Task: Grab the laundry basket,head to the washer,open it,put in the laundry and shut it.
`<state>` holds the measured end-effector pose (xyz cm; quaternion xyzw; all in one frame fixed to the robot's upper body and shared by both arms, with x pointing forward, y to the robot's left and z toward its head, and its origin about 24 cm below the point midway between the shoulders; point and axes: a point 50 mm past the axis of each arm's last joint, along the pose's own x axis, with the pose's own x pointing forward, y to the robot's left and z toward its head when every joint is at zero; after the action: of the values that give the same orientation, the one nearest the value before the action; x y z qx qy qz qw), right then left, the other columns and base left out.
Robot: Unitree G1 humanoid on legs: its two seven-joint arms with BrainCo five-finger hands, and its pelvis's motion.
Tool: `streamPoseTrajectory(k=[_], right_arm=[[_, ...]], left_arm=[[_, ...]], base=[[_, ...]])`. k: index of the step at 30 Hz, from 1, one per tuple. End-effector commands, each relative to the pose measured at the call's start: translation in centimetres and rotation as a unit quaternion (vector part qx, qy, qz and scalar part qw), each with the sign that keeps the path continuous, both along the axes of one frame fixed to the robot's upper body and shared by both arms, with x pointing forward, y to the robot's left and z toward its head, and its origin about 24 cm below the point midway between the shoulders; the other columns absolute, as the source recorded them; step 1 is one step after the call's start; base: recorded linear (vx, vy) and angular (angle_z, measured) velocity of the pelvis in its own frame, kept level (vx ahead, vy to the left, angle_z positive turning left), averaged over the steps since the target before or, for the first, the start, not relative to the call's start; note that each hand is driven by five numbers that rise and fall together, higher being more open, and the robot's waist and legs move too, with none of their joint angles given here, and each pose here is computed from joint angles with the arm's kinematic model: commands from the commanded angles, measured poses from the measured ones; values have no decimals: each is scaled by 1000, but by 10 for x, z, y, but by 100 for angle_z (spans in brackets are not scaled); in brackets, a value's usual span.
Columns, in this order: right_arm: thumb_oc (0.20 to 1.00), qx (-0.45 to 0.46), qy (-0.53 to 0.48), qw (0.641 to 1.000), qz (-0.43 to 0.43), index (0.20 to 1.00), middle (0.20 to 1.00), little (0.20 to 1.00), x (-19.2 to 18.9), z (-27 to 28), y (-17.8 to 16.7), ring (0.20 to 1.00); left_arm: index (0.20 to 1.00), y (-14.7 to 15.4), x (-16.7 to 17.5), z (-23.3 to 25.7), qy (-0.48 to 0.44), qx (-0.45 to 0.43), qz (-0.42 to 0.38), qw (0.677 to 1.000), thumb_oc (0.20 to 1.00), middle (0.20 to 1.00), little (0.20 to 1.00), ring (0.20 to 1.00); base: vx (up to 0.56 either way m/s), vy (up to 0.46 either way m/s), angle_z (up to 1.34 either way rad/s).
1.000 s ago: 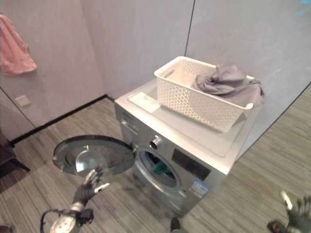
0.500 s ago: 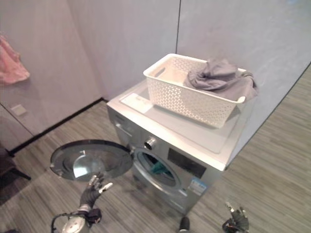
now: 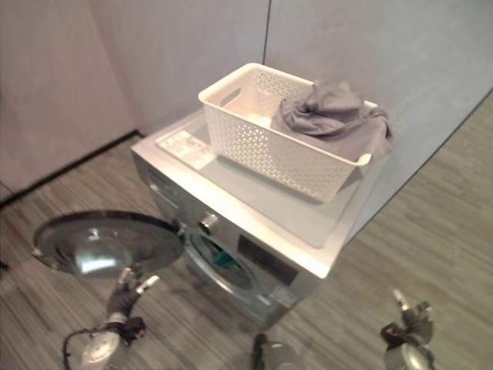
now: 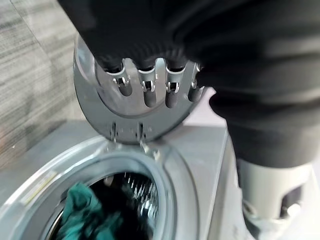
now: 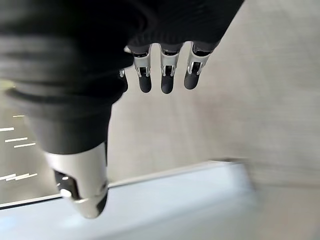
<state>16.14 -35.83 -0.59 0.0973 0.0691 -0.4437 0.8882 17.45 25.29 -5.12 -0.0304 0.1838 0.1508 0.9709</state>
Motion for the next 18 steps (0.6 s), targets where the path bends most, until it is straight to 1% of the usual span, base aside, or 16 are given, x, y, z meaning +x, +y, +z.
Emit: streamPoseTrajectory(k=[1,2,3,4,5,6,7,8,9,10,12,13,15,16,18], right_arm=[[1000,-166,-58,984,-11,1000,1000,1000,18,75,-27,1000],[1000,-218,-72,973,-12,1000,1000,1000,19,99,-32,1000],[1000,-321,-90,943,-24,1000,1000,1000,25,146,-39,1000],[1000,-365,-102,925,-20,1000,1000,1000,32,168,-36,1000],[1000,-367,-102,924,-20,1000,1000,1000,33,169,-35,1000],[1000,-423,-125,897,-21,1000,1000,1000,39,201,-32,1000],[1000,-424,-125,897,-21,1000,1000,1000,39,201,-32,1000],[1000,-457,-137,879,-12,1000,1000,1000,45,224,-31,1000],[1000,-467,-140,873,-8,1000,1000,1000,49,231,-29,1000],[1000,-501,-129,856,21,1000,1000,1000,64,247,-20,1000],[1000,-514,-138,846,39,1000,1000,1000,78,259,-10,1000],[1000,-513,-152,843,49,1000,1000,1000,84,264,-3,1000],[1000,-534,-162,824,100,1000,1000,1000,101,276,21,1000],[1000,-553,-162,810,110,1000,1000,1000,102,282,27,1000],[1000,-562,-154,804,123,1000,1000,1000,105,283,32,1000]], left_arm=[[1000,-17,27,29,-84,-3,-38,996,1000,1000,1000,1000],[1000,-17,27,29,-84,0,-45,995,1000,1000,1000,1000],[1000,-18,29,31,-86,8,-57,995,1000,1000,1000,1000],[1000,-22,31,31,-86,10,-67,994,1000,1000,1000,1000],[1000,-23,32,31,-87,9,-67,994,1000,1000,1000,1000],[1000,-28,29,29,-85,5,-83,993,1000,1000,1000,1000],[1000,-29,29,28,-85,4,-82,993,1000,1000,1000,1000],[1000,-36,29,27,-81,2,-110,991,1000,1000,1000,1000],[1000,-38,29,27,-80,0,-119,990,1000,1000,1000,1000],[1000,-42,29,28,-77,0,-144,987,1000,1000,1000,1000],[1000,-43,34,33,-83,7,-157,984,1000,1000,1000,1000],[1000,-42,35,33,-82,12,-161,983,1000,1000,1000,1000],[1000,-37,37,37,-88,22,-161,983,1000,1000,1000,1000],[1000,-35,37,38,-89,25,-157,983,1000,1000,1000,1000],[1000,-35,38,39,-90,28,-158,983,1000,1000,1000,1000]], base=[[183,76,21],[190,148,41],[123,208,23],[62,164,-23],[146,223,-72],[164,146,-94],[334,283,-88],[244,205,-67],[349,367,-43],[188,288,8],[89,210,19],[92,61,-6],[128,-85,29],[106,-115,36],[76,-66,21]])
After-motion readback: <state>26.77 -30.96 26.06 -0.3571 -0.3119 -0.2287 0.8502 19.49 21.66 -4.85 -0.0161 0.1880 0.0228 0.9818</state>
